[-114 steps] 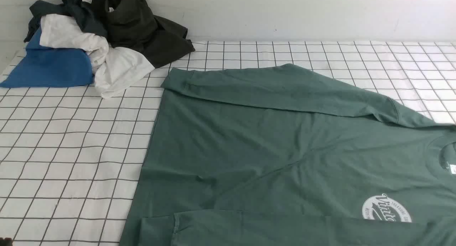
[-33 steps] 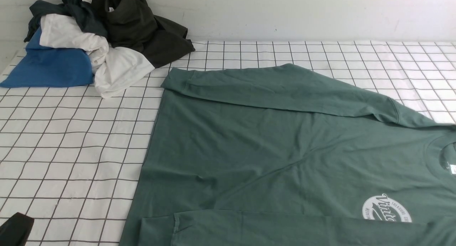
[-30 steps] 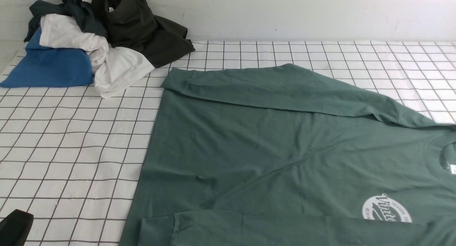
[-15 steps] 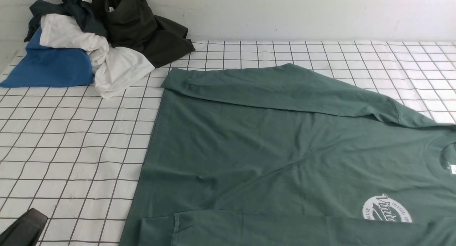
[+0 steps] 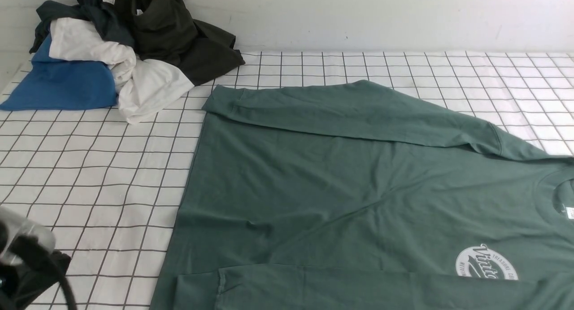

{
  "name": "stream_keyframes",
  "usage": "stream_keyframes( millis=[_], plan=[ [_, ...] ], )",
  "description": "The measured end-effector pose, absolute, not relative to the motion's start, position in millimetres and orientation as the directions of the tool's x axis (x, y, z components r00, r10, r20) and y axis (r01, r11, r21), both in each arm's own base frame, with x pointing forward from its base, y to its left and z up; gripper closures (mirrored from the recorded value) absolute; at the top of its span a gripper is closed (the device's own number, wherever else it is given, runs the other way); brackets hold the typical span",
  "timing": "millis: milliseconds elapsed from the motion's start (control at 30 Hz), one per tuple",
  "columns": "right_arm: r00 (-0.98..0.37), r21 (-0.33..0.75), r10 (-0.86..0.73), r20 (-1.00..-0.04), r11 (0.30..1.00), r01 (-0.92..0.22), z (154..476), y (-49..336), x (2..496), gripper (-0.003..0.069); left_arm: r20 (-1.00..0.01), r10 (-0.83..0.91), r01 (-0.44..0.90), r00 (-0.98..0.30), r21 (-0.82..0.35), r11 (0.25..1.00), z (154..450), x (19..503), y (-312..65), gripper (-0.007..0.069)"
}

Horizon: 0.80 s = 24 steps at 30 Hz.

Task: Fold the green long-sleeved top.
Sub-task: Use the left arm to clamp the cuff closest to it

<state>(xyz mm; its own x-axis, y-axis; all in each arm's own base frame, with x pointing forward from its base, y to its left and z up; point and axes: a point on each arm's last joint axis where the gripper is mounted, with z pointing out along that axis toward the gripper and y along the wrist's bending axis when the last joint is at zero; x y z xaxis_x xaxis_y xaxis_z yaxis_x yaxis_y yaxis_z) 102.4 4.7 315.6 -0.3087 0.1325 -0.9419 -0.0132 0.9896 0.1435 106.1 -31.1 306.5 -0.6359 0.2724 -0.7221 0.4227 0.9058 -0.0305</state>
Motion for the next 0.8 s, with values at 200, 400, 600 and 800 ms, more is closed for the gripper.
stream_keyframes(
  millis=[200, 400, 600, 800],
  plan=[
    [-0.579, 0.05, -0.063, -0.813, 0.983, -0.177, 336, 17, 139, 0.0673, -0.587, 0.377, 0.494, -0.717, -0.046, 0.868, 313, 141, -51, 0.0628],
    [-0.774, 0.117, -0.256, -0.579, 0.914, -0.39, 314, 50, 157, 0.0673, -0.396, 0.525, 0.605, -0.753, -0.106, 0.789, 271, 172, -90, 0.0519],
    [-0.821, 0.119, -0.394, -0.412, 0.871, -0.477, 293, 62, 162, 0.0673, -0.246, 0.561, 0.602, -0.791, -0.141, 0.786, 221, 204, -116, 0.028],
    [-0.812, 0.109, -0.39, -0.434, 0.872, -0.477, 294, 62, 164, 0.0673, -0.17, 0.473, 0.496, -0.865, -0.141, 0.857, 179, 227, -124, 0.0126]
  ],
)
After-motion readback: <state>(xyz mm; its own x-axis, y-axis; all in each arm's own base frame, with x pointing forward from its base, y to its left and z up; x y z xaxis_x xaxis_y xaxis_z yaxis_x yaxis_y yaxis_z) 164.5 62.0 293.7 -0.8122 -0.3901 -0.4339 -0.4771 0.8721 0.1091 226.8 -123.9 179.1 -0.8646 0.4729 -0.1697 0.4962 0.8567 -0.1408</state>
